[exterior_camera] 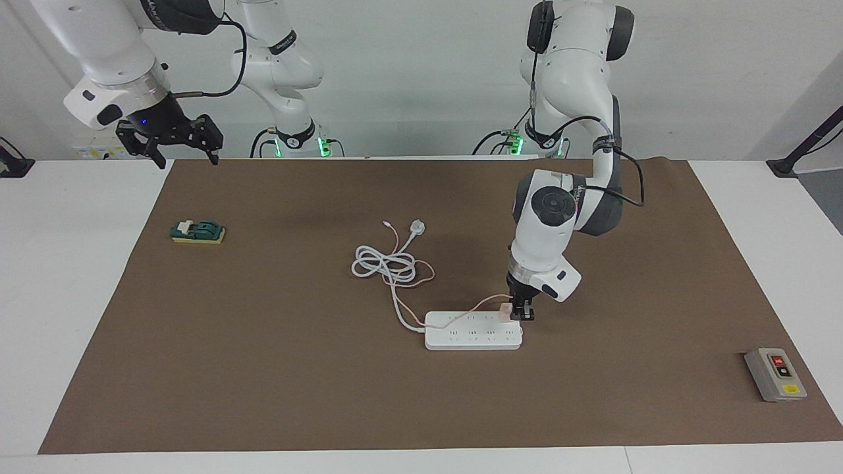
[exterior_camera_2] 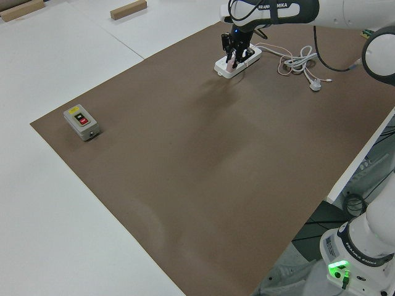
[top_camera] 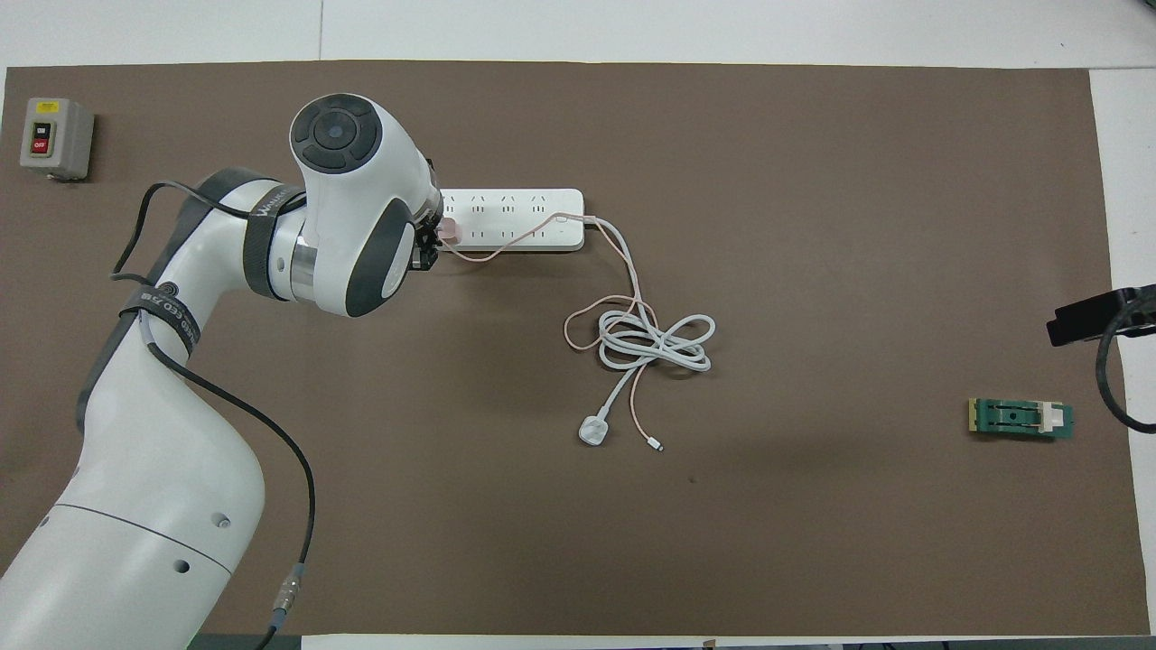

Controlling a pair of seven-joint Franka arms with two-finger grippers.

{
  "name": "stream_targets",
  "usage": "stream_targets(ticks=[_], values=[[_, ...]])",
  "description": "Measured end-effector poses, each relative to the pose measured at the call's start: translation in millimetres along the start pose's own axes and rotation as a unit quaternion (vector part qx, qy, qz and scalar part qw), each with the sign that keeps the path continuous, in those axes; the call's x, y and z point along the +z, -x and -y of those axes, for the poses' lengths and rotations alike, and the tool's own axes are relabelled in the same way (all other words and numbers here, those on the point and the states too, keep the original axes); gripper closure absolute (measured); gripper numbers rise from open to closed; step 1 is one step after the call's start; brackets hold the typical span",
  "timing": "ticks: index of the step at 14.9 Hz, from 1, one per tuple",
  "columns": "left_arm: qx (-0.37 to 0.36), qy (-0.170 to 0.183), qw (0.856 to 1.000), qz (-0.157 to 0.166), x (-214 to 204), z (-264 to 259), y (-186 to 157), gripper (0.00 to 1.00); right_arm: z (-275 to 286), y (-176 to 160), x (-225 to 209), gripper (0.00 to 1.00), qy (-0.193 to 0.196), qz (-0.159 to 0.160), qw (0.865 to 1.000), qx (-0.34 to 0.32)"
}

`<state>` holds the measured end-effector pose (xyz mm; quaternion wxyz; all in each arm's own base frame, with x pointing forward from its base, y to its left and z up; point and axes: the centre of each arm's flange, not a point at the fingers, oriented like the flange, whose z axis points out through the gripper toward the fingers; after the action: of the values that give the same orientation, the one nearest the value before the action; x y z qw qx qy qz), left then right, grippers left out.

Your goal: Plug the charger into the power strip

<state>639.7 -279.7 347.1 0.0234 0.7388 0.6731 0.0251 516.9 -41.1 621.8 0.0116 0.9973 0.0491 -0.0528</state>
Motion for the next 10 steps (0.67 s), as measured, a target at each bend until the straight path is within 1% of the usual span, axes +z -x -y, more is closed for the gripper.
stream_targets(ticks=[3,8,9,10], values=[[0.002,0.0,1.0,-0.002,-0.1,0.3,0.8,0.69,0.0,0.0,0.0,0.0,0.0,0.0,1.0,0.0],[0.019,0.0,1.0,-0.015,-0.9,-0.3,5.6,0.69,0.0,0.0,0.0,0.0,0.0,0.0,1.0,0.0],[0.021,-0.006,1.0,-0.017,0.5,0.0,5.3,0.61,0.0,0.0,0.0,0.0,0.0,0.0,1.0,0.0],[0.021,-0.011,1.0,-0.019,0.9,0.3,3.8,0.52,0.0,0.0,0.0,0.0,0.0,0.0,1.0,0.0]])
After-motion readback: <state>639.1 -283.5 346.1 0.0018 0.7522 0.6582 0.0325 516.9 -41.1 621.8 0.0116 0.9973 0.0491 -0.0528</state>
